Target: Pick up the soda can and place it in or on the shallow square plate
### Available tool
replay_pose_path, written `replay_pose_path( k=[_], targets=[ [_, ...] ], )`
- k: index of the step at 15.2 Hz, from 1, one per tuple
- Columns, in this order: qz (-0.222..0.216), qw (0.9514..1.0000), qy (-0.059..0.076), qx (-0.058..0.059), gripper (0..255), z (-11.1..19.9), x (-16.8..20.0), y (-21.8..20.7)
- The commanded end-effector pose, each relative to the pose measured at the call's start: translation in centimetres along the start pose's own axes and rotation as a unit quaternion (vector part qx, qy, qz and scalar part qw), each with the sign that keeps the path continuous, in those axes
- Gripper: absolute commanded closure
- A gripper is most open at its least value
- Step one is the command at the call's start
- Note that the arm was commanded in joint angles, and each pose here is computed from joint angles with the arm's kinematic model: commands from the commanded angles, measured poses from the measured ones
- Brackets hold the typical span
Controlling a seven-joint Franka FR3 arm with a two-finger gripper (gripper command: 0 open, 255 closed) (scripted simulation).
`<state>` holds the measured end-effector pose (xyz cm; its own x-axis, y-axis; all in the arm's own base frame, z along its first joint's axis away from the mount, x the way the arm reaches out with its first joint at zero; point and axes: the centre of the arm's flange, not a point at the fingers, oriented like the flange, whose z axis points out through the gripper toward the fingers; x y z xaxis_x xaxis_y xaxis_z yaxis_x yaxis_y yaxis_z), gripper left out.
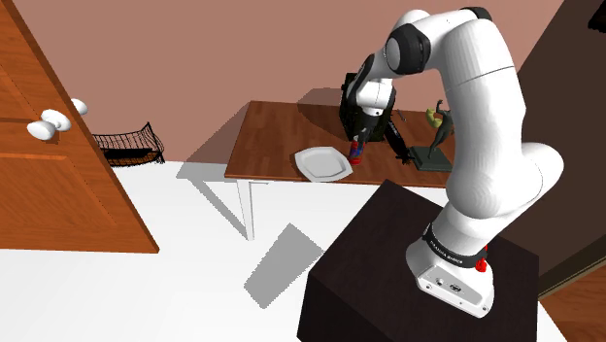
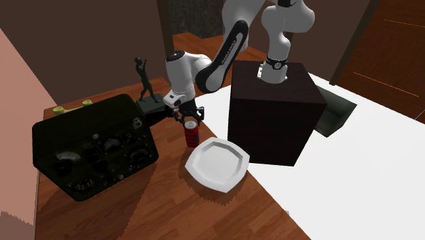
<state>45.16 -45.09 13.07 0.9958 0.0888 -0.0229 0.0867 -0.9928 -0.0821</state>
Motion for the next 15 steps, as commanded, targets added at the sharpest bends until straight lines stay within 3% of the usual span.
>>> replay_pose_path(
  k=[1,15],
  targets=[
    [0.0,1.0,0.0,0.0,255,-0.8,0.0,0.0],
    [0.0,1.0,0.0,0.0,255,-8.1,-0.2,-0.6]
  ],
)
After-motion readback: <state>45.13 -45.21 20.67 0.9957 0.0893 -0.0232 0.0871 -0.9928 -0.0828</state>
